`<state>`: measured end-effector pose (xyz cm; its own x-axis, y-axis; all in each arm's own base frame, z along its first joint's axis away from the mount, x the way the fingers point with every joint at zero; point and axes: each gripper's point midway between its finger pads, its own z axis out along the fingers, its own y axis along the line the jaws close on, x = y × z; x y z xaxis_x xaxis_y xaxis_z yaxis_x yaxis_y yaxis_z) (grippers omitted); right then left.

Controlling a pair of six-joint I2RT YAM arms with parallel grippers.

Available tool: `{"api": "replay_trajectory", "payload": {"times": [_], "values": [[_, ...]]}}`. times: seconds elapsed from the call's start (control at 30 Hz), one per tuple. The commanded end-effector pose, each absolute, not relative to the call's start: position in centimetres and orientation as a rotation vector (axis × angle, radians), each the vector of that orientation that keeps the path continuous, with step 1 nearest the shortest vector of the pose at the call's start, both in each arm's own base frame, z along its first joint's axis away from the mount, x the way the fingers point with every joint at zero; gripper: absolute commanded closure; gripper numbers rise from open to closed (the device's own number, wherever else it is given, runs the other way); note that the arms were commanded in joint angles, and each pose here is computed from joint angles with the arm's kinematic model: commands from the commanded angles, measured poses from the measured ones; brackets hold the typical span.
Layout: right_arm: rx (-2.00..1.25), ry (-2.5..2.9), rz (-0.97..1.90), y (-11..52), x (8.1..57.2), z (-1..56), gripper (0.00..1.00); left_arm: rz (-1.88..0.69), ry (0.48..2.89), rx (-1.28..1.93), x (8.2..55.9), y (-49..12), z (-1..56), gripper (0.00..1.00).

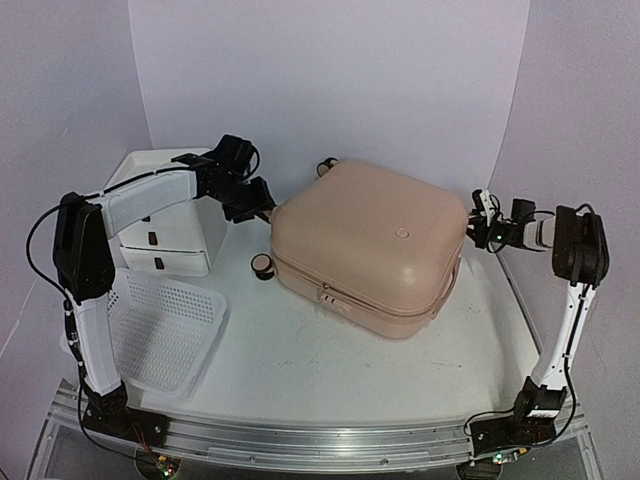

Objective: Open, take out, and arrange the luggage

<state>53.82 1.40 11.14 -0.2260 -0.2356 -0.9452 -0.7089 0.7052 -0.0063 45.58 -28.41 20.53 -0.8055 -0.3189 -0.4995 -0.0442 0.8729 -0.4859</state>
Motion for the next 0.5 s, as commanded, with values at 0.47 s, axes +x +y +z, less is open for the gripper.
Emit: {"api": "replay_trajectory", "payload": {"times": [0.47], "values": [[-0.915, 1.33, 0.431, 2.9, 64.5, 15.4, 1.0, -0.162, 2.435, 0.52, 46.8, -28.7, 16.7, 0.75]]}}
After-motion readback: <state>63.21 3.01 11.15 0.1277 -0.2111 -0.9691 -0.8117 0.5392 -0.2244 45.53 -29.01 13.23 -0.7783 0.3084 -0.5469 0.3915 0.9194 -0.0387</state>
